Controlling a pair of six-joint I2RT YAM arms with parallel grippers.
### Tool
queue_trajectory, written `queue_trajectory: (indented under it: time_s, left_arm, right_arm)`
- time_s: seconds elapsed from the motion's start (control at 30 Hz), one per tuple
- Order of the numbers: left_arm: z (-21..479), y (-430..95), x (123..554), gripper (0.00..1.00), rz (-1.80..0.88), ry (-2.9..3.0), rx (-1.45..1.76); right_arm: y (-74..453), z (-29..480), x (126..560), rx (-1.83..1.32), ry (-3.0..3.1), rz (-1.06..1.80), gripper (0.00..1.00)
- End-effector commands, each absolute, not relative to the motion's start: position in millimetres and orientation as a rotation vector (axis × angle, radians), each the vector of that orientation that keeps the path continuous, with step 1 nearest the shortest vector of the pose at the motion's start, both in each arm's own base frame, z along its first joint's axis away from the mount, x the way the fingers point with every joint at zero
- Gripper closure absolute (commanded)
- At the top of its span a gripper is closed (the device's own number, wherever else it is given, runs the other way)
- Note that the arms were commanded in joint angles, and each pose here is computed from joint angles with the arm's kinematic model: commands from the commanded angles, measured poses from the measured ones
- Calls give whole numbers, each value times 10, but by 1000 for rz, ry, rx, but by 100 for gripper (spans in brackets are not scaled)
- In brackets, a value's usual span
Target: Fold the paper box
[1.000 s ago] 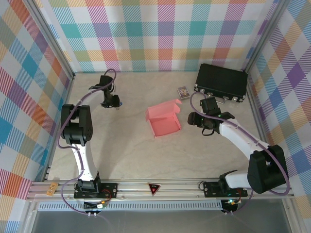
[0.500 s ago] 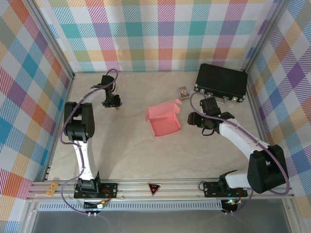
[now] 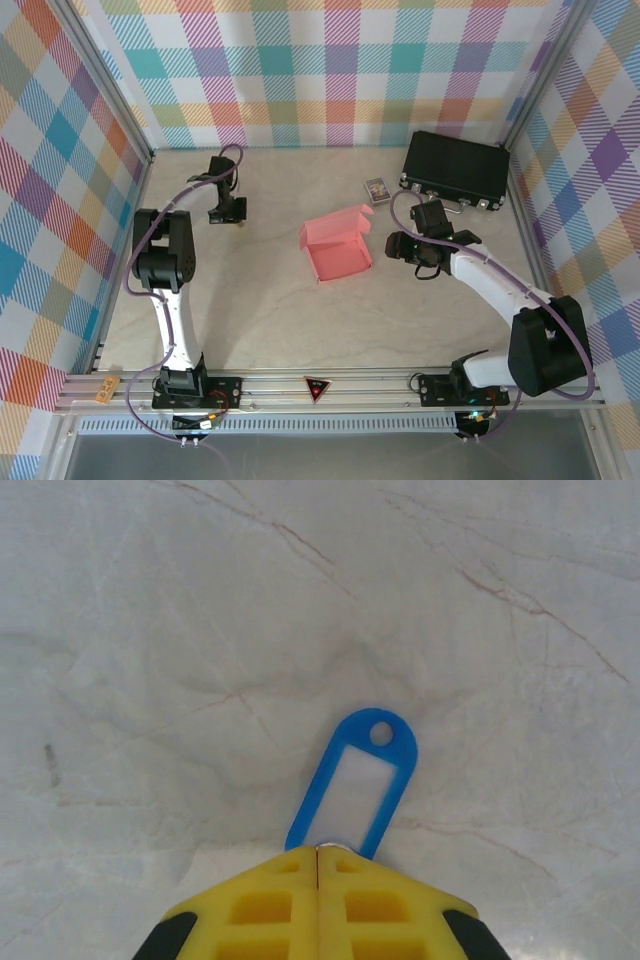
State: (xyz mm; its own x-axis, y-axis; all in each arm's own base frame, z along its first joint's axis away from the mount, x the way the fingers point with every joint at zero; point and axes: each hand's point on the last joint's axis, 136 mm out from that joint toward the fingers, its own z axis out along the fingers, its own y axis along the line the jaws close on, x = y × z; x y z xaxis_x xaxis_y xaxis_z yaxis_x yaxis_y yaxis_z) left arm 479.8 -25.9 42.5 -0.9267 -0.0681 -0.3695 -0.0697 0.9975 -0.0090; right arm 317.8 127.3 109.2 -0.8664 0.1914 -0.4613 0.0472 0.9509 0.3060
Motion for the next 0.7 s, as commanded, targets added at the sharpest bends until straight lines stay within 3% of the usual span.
queue_trajectory:
  time_s: [0.0,0.13,0.4,0.67]
  left_arm:
    - [1108,-207,4644,100,7,2647,-141]
    - [1626,-443,4336,100,-84,2545,-114]
    - [2481,-1492,3531,100,-318,2366,232]
    - [2652,-2534,2978,100,-536,2314,561]
  right_arm:
    - [1247,1049,3121,190,2624,391,38]
    - [1224,1071,3120,194,2615,384,38]
    - [1205,1043,3093,193,2626,374,38]
    - [1211,995,3073,198,2639,383,38]
